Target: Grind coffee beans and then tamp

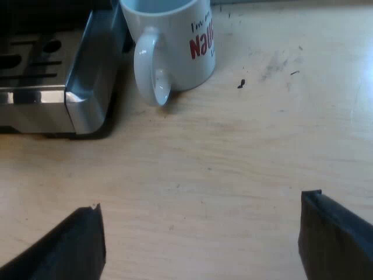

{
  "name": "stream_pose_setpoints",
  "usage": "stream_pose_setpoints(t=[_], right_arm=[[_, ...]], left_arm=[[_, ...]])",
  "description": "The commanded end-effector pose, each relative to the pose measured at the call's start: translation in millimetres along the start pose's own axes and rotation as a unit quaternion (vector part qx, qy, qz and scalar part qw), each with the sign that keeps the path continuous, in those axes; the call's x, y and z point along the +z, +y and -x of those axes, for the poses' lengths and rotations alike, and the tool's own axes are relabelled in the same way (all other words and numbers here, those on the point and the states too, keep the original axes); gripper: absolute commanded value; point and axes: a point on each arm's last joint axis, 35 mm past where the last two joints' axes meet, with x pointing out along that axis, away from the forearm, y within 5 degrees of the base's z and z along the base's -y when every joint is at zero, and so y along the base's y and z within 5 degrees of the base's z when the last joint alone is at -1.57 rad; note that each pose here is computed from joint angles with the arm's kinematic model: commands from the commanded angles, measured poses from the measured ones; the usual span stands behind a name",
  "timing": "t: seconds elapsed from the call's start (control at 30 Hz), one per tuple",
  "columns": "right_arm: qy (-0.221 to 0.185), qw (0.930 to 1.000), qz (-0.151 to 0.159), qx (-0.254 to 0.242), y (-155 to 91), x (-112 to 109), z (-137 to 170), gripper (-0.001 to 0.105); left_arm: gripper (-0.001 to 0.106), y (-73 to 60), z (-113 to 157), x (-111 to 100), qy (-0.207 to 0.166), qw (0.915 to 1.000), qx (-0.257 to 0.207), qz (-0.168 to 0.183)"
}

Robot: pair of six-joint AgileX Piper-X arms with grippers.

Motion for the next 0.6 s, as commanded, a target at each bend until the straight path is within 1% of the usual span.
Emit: stream_pose_setpoints(t=[0.03,0.07,0.1,0.13,0.17,0.2,0.23,0.27,0.3,0.33,0.37,0.4,0.47,0.5,0.53,0.6], right_arm=[[-0.009,0.9995,0.028,0.012,-1,13,10,0.070],[-0.009,0.9993,0.029,0.021,-2,17,11,0.070],[-0.007,0.9982,0.028,0.053,-2,27,11,0.070],[-0.011,0.9971,0.027,0.069,-1,29,11,0.070],[-0.010,0.9961,0.028,0.083,-1,33,11,0.070],[-0.009,0.9931,0.031,0.113,-1,38,9,0.070],[-0.005,0.9919,0.035,0.122,0,40,8,0.070],[-0.003,0.9891,0.051,0.138,0,43,6,0.070],[-0.004,0.9837,0.081,0.160,2,46,3,0.070],[-0.004,0.9805,0.096,0.172,3,47,2,0.070],[-0.008,0.9732,0.120,0.196,5,49,-2,0.070],[-0.010,0.9709,0.126,0.204,6,50,-3,0.070],[-0.010,0.9611,0.149,0.232,11,53,-8,0.070],[-0.009,0.9591,0.153,0.238,12,54,-10,0.070],[-0.011,0.9554,0.161,0.247,14,56,-12,0.070],[-0.020,0.9466,0.179,0.267,20,61,-17,0.070]], left_arm=[[0.075,-8.5,0,13,-0.037,0.9950,-0.093,0.000],[0.075,-10.3,1,16,-0.044,0.9925,-0.114,-0.003],[0.075,-12.6,2,18,-0.050,0.9888,-0.140,-0.010],[0.075,-13.5,2,18,-0.049,0.9870,-0.152,-0.013],[0.075,-15.3,2,18,-0.049,0.9829,-0.176,-0.019],[0.074,-17.0,2,18,-0.047,0.9785,-0.200,-0.025],[0.074,-18.2,1,18,-0.047,0.9747,-0.217,-0.030],[0.073,-20.4,-1,17,-0.041,0.9688,-0.241,-0.039],[0.073,-23.3,-6,17,-0.036,0.9609,-0.271,-0.047],[0.073,-24.7,-7,17,-0.036,0.9572,-0.283,-0.050],[0.073,-27.2,-11,16,-0.033,0.9498,-0.306,-0.056],[0.073,-28.9,-14,14,-0.028,0.9450,-0.320,-0.062],[0.073,-34.3,-24,8,-0.019,0.9276,-0.365,-0.078],[0.073,-35.3,-25,8,-0.019,0.9244,-0.373,-0.080],[0.073,-37.6,-29,5,-0.017,0.9167,-0.390,-0.084],[0.073,-40.9,-35,-2,-0.020,0.9055,-0.414,-0.090]])
